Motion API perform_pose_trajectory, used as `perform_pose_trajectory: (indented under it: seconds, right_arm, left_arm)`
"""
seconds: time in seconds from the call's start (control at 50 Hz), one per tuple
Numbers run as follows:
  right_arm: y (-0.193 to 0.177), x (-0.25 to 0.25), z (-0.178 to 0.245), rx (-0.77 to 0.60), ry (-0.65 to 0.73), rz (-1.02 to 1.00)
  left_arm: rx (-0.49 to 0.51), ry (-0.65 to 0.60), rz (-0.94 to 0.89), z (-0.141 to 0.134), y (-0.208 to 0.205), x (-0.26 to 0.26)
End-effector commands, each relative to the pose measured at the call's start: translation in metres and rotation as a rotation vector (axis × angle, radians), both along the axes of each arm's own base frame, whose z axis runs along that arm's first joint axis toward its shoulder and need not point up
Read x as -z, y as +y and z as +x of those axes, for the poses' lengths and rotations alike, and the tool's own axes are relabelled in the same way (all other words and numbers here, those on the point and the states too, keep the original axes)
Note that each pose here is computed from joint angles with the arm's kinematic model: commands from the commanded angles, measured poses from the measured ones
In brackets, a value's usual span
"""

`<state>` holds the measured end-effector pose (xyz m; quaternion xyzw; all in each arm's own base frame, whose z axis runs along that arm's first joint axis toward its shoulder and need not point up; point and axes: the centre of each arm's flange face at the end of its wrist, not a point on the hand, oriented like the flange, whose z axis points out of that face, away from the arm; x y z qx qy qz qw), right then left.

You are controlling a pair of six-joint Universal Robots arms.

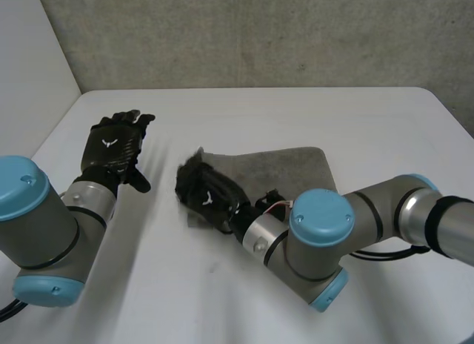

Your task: Fold the laundry

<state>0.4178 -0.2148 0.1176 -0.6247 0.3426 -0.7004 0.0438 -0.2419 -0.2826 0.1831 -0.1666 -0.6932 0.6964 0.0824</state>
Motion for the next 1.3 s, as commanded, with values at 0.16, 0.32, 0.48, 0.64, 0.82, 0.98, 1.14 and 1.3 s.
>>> perform_pose_trajectory:
  seconds: [0.16, 0.32, 0.48, 0.64, 0.82, 0.98, 1.14, 1.3]
  right_arm:
    - [-0.042, -0.085, -0.073, 0.359, -0.372, 0.405]
    - [-0.067, -0.055, -0.131, 0.598, -0.420, 0.807]
    - [-0.084, -0.017, -0.164, 0.737, -0.402, 0.925]
    - [-0.101, 0.004, -0.171, 0.754, -0.427, 0.881]
    - [-0.115, -0.027, -0.170, 0.715, -0.381, 0.639]
    - [-0.090, -0.074, -0.106, 0.486, -0.378, 0.478]
    - [-0.022, -0.050, -0.032, 0.221, -0.258, 0.500]
    - [0.022, -0.001, -0.012, 0.026, -0.091, 0.556]
  left_arm:
    - [0.094, 0.027, -0.056, -0.029, 0.012, -0.018]
    - [0.162, 0.040, -0.081, -0.054, 0.018, -0.023]
    - [0.172, 0.023, -0.039, -0.060, 0.018, -0.005]
    - [0.165, 0.016, -0.023, -0.057, 0.021, 0.000]
    - [0.157, 0.017, -0.022, -0.054, 0.022, -0.001]
    - [0.156, 0.021, -0.034, -0.053, 0.022, -0.006]
    - [0.098, 0.029, -0.047, -0.043, 0.024, -0.014]
    - [-0.011, 0.038, -0.065, -0.028, 0.019, -0.023]
